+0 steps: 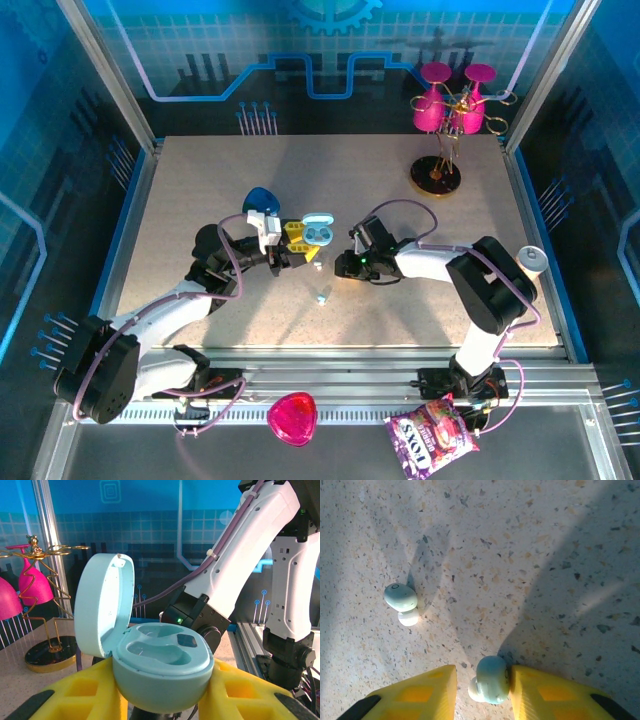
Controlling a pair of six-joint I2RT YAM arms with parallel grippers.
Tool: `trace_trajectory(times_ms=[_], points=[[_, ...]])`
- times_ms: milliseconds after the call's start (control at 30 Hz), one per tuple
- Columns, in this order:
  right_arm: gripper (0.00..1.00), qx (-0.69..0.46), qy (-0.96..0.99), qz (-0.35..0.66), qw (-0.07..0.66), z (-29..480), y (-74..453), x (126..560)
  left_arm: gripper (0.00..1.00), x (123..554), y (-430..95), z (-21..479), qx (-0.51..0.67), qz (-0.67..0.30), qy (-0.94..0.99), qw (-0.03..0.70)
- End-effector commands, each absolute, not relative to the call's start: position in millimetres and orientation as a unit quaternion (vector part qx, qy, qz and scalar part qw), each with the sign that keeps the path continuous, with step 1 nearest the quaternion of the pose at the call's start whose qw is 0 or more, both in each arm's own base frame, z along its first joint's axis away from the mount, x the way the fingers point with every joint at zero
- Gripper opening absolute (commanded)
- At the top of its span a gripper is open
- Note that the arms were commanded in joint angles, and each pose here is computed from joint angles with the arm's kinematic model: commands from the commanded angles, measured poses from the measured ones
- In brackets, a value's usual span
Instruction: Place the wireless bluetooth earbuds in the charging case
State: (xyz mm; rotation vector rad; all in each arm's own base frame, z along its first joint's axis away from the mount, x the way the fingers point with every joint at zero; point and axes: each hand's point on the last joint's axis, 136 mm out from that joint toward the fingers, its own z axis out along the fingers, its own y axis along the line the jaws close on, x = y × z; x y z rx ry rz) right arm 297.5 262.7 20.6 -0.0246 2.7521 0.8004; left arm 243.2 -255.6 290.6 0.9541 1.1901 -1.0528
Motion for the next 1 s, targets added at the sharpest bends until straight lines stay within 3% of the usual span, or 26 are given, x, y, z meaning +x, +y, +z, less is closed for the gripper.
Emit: trace_trajectory(times_ms=[0, 267, 600, 967], points=[[0.31, -0.004, 0.957, 0.263, 0.125, 10, 260, 297, 0.27, 240, -252, 299, 0.417, -0.444, 0.499, 0.617], [0.21, -0.007, 0.956, 0.260, 0.133, 17, 262, 304, 0.27, 240, -252, 299, 0.416, -0.443, 0.499, 0.618], [0.19, -0.028, 0.952, 0.245, 0.179, 46, 251, 307, 0.27, 247, -251, 293, 0.410, -0.434, 0.508, 0.621], [0.20, -0.074, 0.950, 0.145, 0.265, 112, 209, 306, 0.27, 267, -255, 276, 0.393, -0.427, 0.543, 0.606]])
